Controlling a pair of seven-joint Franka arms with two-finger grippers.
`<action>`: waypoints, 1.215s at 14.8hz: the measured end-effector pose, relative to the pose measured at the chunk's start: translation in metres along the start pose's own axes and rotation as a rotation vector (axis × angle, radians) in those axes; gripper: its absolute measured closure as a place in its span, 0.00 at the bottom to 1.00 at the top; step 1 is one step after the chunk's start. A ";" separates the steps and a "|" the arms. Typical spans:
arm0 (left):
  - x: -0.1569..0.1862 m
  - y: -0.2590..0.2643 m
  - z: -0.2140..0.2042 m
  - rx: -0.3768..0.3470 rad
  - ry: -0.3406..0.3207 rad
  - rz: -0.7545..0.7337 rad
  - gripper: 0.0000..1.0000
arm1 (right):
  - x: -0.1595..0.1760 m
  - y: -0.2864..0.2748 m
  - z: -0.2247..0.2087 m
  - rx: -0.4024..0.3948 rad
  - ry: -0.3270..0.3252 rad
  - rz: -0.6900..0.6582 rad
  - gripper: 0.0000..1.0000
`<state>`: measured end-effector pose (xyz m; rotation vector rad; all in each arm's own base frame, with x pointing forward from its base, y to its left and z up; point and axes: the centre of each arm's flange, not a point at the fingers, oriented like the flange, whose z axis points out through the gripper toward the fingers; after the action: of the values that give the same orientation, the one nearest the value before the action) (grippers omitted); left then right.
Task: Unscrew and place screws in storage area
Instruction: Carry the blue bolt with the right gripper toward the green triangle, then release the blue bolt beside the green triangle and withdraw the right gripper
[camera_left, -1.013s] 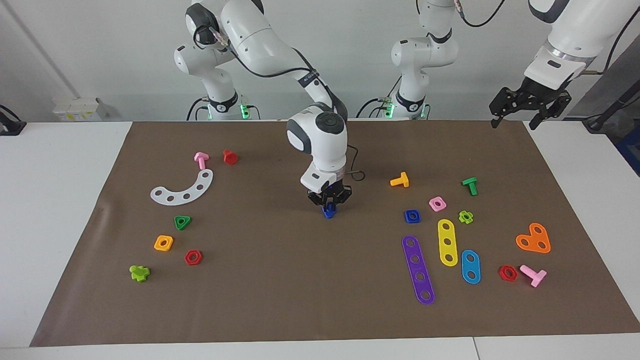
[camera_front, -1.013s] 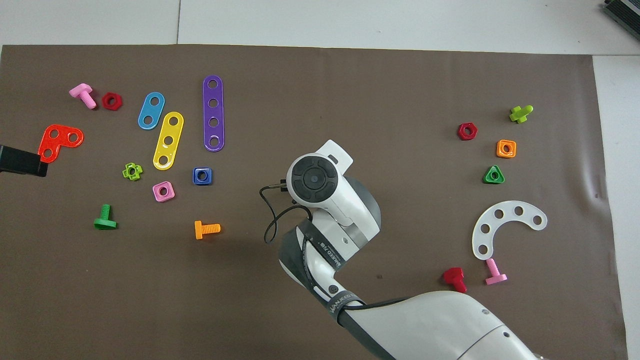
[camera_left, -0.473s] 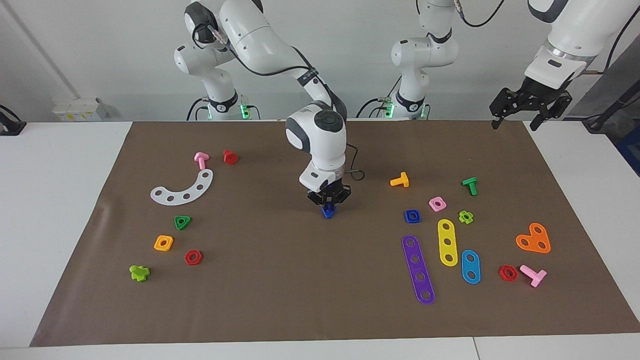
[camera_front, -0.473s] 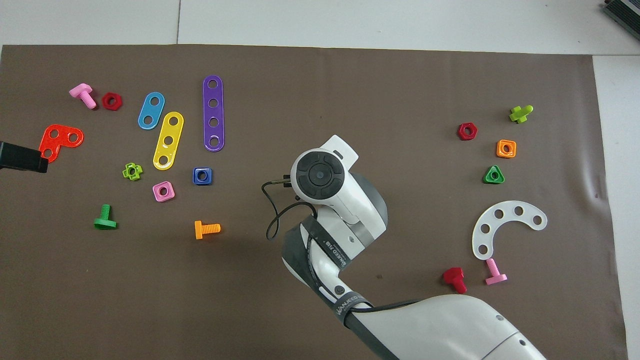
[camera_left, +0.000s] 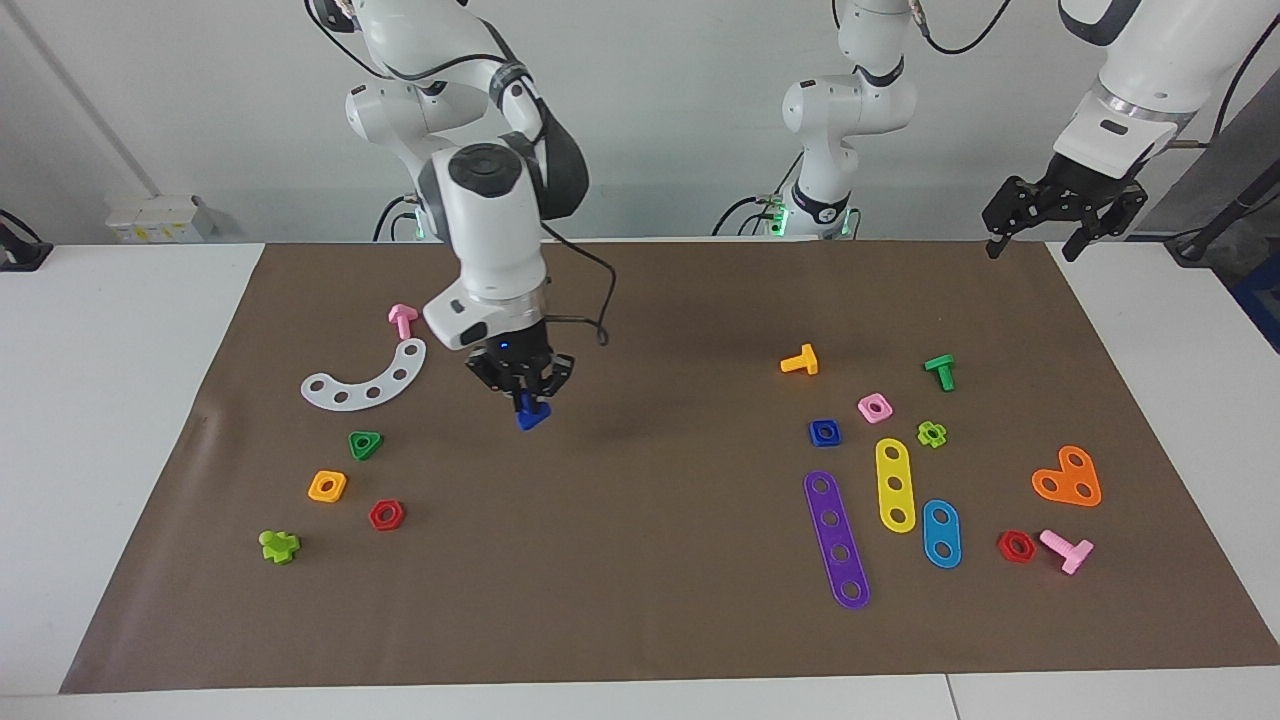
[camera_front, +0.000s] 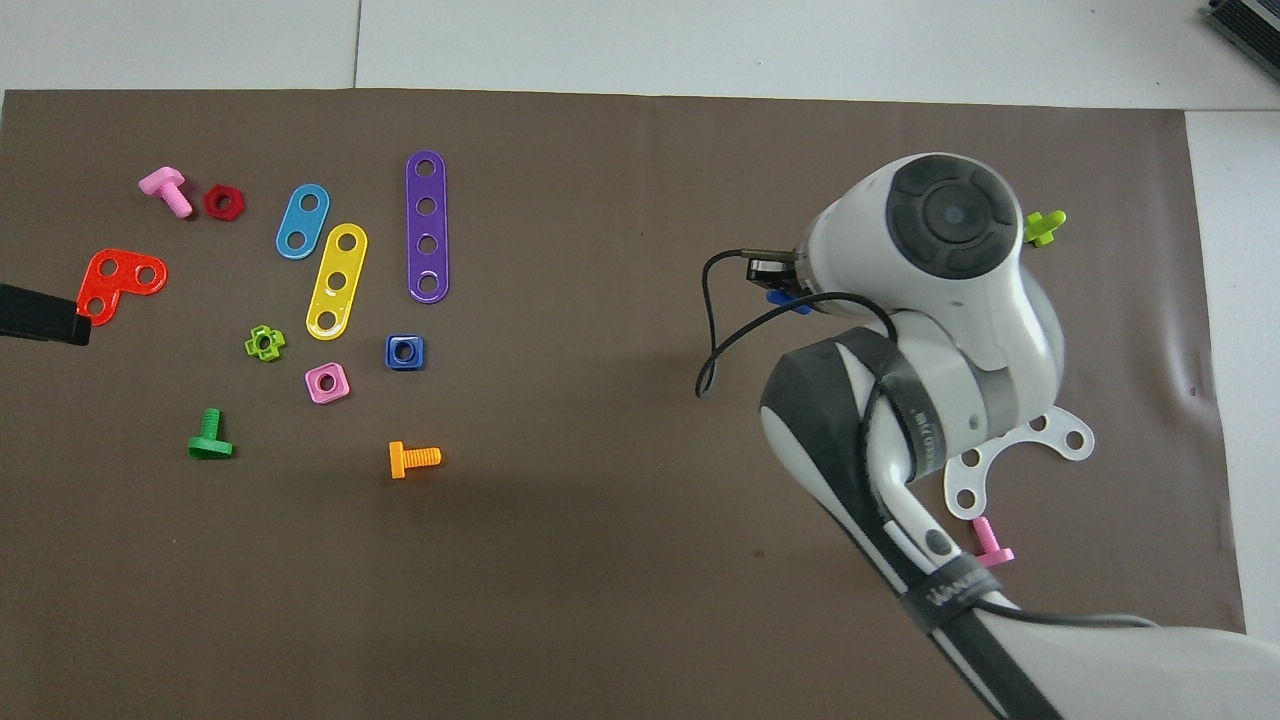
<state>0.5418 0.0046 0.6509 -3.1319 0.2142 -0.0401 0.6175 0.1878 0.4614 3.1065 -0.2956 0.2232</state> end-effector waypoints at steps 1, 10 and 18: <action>0.000 0.000 0.000 0.000 0.000 0.000 0.00 | 0.009 0.026 0.008 -0.012 -0.012 -0.006 0.81; 0.000 0.000 0.000 0.000 0.000 -0.001 0.00 | -0.023 0.138 0.135 0.002 0.036 -0.120 0.81; 0.000 0.000 0.000 0.000 0.000 -0.001 0.00 | -0.040 0.152 0.143 0.002 0.037 -0.128 0.81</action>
<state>0.5418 0.0047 0.6508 -3.1321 0.2130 -0.0398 0.5703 0.0422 0.3145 3.1042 -0.0947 0.2788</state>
